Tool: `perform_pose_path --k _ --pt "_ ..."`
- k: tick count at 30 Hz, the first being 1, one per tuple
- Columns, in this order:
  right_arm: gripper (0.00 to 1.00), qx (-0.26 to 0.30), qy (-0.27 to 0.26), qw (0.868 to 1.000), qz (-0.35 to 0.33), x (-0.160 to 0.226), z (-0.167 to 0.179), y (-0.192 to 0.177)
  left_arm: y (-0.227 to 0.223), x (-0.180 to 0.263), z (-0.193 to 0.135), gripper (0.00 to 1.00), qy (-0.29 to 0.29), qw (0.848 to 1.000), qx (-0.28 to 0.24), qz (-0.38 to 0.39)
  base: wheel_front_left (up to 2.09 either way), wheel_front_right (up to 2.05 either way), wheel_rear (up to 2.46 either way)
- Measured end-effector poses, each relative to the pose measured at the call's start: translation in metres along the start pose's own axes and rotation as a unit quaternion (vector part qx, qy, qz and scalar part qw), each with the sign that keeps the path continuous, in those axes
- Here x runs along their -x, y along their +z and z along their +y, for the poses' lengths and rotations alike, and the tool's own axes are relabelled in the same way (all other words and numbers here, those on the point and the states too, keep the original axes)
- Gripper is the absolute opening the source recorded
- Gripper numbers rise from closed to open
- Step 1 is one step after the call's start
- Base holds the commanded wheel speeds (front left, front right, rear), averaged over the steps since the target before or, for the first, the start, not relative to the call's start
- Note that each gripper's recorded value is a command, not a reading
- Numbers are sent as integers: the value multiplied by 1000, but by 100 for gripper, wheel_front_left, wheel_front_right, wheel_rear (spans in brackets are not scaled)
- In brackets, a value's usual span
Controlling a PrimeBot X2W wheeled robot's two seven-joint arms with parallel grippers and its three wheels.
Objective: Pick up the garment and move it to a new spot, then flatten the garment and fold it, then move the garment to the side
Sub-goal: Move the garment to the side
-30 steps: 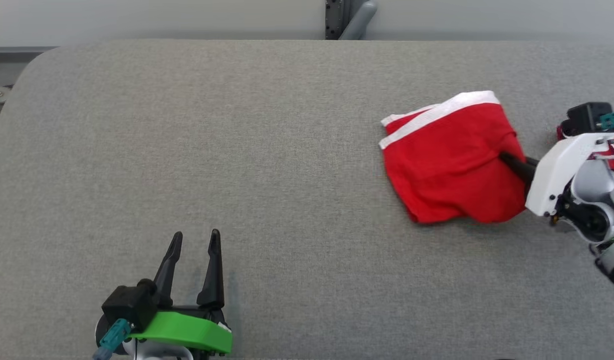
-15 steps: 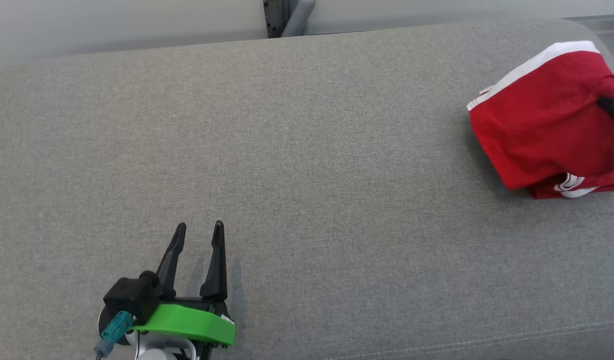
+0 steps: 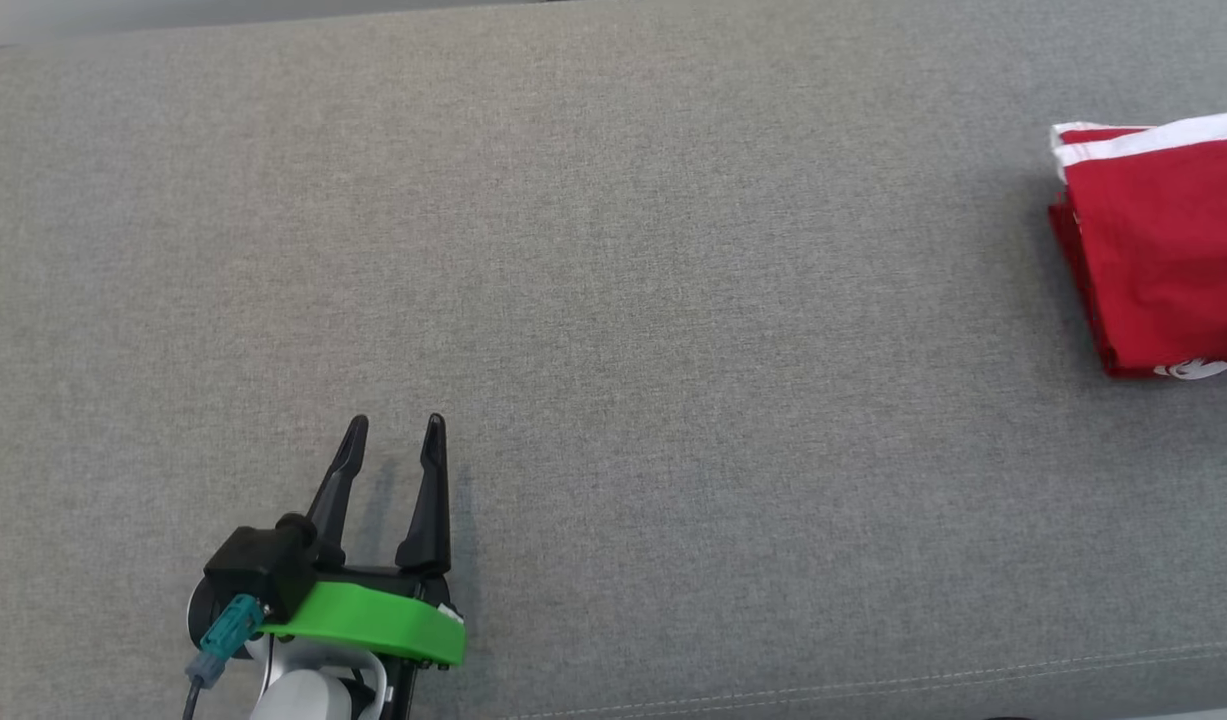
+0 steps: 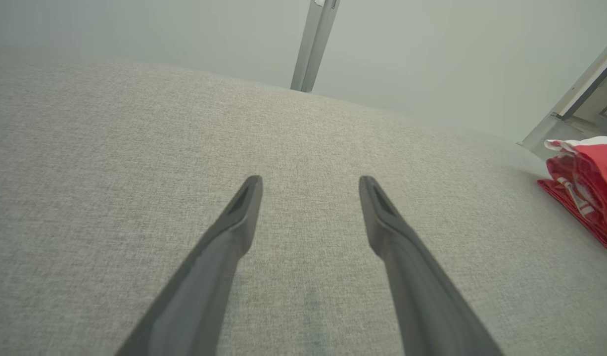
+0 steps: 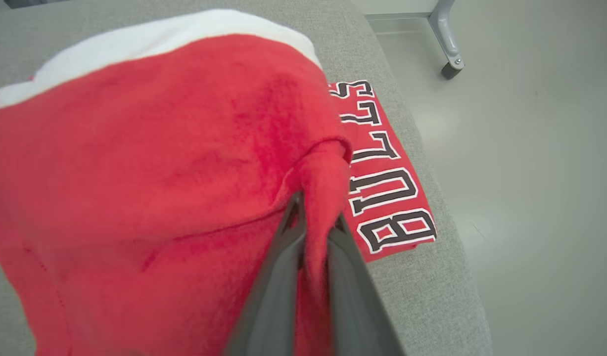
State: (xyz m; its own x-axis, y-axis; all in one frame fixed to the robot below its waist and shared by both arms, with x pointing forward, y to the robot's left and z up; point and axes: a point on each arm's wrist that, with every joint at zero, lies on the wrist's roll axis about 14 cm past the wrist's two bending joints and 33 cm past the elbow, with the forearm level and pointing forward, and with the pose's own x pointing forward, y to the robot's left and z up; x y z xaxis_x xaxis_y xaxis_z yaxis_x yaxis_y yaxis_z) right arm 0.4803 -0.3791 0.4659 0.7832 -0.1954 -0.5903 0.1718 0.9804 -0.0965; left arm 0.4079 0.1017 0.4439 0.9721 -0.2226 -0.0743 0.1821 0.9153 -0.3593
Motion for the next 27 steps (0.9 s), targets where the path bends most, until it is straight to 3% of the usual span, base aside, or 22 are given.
perform_pose_path --k 4,5,7,8,14,15,22,27 --pt "0 1 -26 999 -25 -10 -10 -6 -6 0 8 100 8 1000 -4 8 0 0 0" --pt "11 -3 -30 999 -31 -12 -11 -9 -7 -1 9 100 9 1000 -4 10 0 0 0" --pt "48 -4 -35 999 -25 -16 -10 -20 -7 -2 9 100 8 1000 -5 10 0 0 0" --pt "100 -3 -35 999 -26 -16 -8 -23 -7 -2 8 100 8 1000 -5 10 0 0 0" --pt "100 21 -41 988 -149 -5 -7 13 0 -4 3 100 -1 1000 -9 0 0 0 0" --pt "100 28 -29 980 -196 2 2 27 5 -4 2 100 -1 1000 -10 -7 0 0 0" --pt "100 39 10 949 -314 45 26 57 15 16 10 100 18 999 -27 -18 0 0 0" --pt "100 21 57 931 -360 84 55 49 26 37 24 100 52 998 -35 -33 0 0 0"
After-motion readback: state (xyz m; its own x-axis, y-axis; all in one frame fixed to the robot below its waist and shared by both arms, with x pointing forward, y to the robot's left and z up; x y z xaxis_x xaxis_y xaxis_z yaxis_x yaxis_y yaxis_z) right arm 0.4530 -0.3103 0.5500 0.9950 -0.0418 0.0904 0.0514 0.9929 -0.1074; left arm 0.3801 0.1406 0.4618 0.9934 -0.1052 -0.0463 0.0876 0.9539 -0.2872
